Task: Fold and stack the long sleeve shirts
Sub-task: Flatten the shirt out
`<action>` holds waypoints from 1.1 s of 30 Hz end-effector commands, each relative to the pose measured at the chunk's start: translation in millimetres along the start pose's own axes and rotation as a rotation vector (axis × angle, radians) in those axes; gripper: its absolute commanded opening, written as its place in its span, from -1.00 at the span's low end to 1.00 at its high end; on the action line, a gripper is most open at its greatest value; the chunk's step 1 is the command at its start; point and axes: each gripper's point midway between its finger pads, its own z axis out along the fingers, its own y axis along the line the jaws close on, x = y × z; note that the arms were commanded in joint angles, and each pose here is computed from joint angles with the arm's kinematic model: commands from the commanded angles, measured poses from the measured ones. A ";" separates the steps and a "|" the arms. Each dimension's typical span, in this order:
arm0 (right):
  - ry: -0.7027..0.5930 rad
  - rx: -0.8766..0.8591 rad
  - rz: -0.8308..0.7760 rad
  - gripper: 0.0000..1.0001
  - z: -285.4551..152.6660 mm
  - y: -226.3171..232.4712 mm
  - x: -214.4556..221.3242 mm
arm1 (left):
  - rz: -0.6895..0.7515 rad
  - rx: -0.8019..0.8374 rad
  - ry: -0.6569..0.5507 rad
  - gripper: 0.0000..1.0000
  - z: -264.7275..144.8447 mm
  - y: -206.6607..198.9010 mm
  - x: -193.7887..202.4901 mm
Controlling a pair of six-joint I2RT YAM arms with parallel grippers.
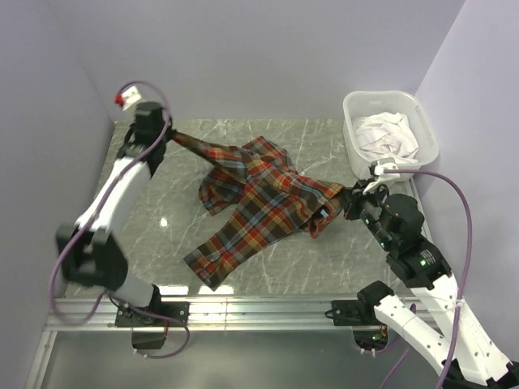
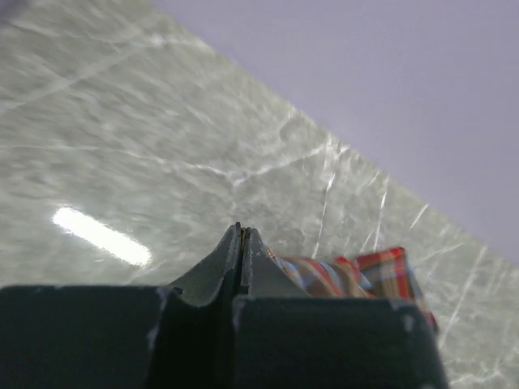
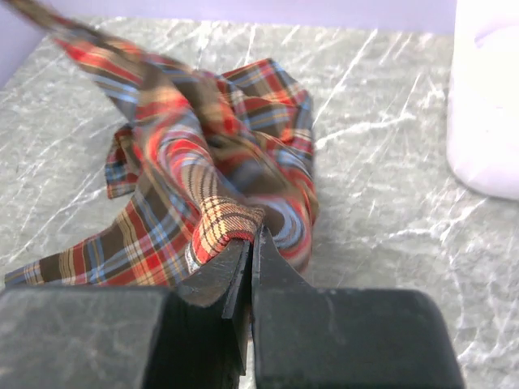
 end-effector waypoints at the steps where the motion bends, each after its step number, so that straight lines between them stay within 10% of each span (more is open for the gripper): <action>1: -0.129 0.001 -0.012 -1.00 -12.6 -2.3 -28.1 | -0.130 0.190 -0.312 -0.99 -68.7 -9.0 -89.6; 16: -0.306 0.116 -0.038 -1.00 27.9 -7.6 -132.9 | -0.117 0.187 -0.333 -0.99 -30.8 -50.3 -175.1; 24: -0.576 0.131 -0.045 -1.00 -2.2 -9.0 -246.0 | -0.195 0.402 -0.573 -0.99 -110.3 -81.8 -288.1; 33: -0.531 0.008 -0.064 -1.00 -20.2 4.5 -199.5 | -0.261 0.308 -0.609 -0.99 -155.9 -0.1 -226.4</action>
